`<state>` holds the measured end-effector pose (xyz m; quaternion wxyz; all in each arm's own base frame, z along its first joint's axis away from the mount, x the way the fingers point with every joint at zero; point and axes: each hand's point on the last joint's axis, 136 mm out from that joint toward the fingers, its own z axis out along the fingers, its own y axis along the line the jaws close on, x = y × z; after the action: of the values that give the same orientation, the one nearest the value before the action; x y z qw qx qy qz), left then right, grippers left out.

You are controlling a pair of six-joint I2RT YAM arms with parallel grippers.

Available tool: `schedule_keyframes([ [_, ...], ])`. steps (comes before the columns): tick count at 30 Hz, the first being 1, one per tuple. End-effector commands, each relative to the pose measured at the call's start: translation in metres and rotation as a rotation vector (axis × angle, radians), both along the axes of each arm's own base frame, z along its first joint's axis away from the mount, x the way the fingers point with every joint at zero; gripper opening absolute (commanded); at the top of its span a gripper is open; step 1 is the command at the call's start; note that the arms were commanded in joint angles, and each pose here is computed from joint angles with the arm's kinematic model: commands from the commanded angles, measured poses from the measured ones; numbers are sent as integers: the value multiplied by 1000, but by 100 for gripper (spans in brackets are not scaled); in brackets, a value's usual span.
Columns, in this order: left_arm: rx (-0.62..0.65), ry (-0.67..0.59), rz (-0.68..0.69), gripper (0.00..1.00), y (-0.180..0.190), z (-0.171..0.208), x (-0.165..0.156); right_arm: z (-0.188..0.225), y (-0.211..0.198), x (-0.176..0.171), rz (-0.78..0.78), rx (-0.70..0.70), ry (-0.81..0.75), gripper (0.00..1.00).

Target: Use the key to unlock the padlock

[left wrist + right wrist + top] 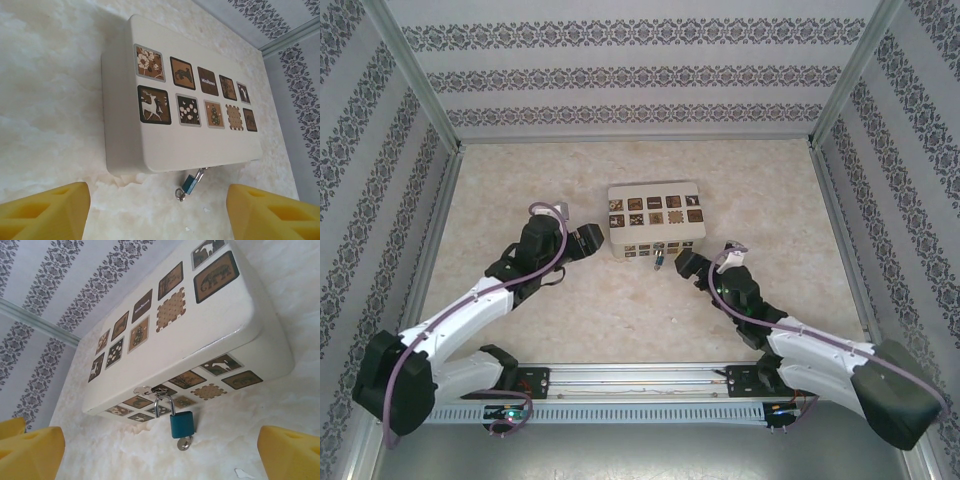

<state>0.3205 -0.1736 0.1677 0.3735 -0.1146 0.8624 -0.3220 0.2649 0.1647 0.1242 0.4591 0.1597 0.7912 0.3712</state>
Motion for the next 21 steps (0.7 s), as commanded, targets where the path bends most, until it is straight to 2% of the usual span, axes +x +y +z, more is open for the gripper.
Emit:
schedule_keyframes([
  [1, -91, -37, -53, 72, -12, 23, 14, -3, 4, -6, 85, -58, 15, 98],
  [10, -161, 75, -132, 62, -19, 1, 38, -8, 11, -3, 159, -20, 79, 98],
  [21, -153, 157, -201, 59, -28, -21, 74, -11, 21, 13, 195, -27, 85, 99],
])
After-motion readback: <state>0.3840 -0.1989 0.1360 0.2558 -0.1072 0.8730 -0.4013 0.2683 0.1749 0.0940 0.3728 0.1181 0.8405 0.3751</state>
